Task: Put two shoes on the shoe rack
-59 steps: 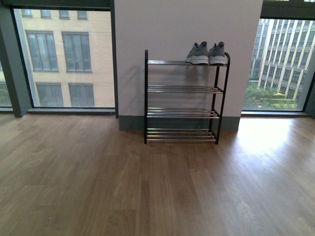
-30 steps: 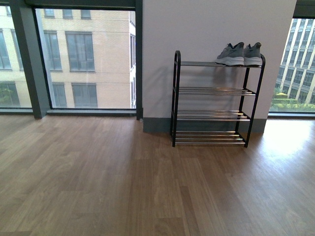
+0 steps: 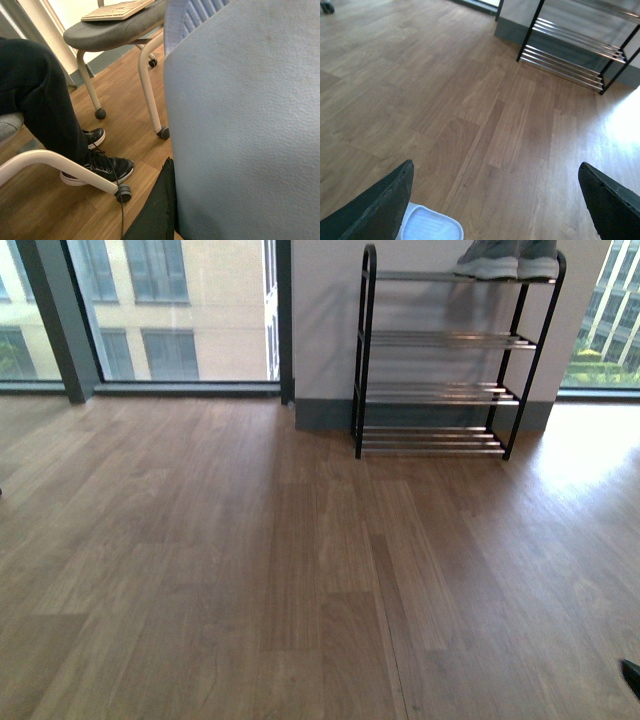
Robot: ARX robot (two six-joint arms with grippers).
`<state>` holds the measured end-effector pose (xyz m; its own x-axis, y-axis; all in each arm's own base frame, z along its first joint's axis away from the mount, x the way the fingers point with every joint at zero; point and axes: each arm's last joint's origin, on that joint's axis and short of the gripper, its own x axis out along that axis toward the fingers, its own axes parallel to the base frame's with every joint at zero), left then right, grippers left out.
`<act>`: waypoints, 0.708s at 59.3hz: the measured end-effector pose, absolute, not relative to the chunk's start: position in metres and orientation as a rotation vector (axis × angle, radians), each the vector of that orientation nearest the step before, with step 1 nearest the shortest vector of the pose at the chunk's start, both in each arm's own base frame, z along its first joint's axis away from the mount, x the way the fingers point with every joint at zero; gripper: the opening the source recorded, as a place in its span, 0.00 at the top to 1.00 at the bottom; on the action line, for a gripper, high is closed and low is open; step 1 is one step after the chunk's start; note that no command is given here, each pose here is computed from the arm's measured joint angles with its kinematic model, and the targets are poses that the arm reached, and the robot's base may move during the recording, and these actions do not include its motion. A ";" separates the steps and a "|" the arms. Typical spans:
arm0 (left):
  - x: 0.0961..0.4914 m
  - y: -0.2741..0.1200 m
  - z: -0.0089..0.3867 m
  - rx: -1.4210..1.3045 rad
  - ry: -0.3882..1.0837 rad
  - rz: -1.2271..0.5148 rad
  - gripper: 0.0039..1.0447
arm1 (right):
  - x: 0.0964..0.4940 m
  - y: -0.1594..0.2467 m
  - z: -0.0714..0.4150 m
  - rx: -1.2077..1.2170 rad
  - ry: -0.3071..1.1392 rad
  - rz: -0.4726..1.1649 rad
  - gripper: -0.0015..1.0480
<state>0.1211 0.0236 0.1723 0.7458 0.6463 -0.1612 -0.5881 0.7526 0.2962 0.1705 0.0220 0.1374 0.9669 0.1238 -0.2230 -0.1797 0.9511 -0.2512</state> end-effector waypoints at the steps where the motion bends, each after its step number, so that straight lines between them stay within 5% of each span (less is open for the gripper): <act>1: 0.121 0.024 0.172 0.233 0.262 0.682 0.98 | 0.173 0.023 0.136 -0.274 0.214 0.160 0.09; 42: 0.121 0.024 0.172 0.233 0.262 0.682 0.98 | 0.250 0.052 -0.062 -0.498 0.829 0.292 0.09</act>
<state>0.1211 0.0235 0.1723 0.7461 0.6460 -0.1612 -0.5878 0.7528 0.2962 0.2501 0.0524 -0.0622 0.6458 0.0550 -0.7615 -0.4340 0.8470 -0.3069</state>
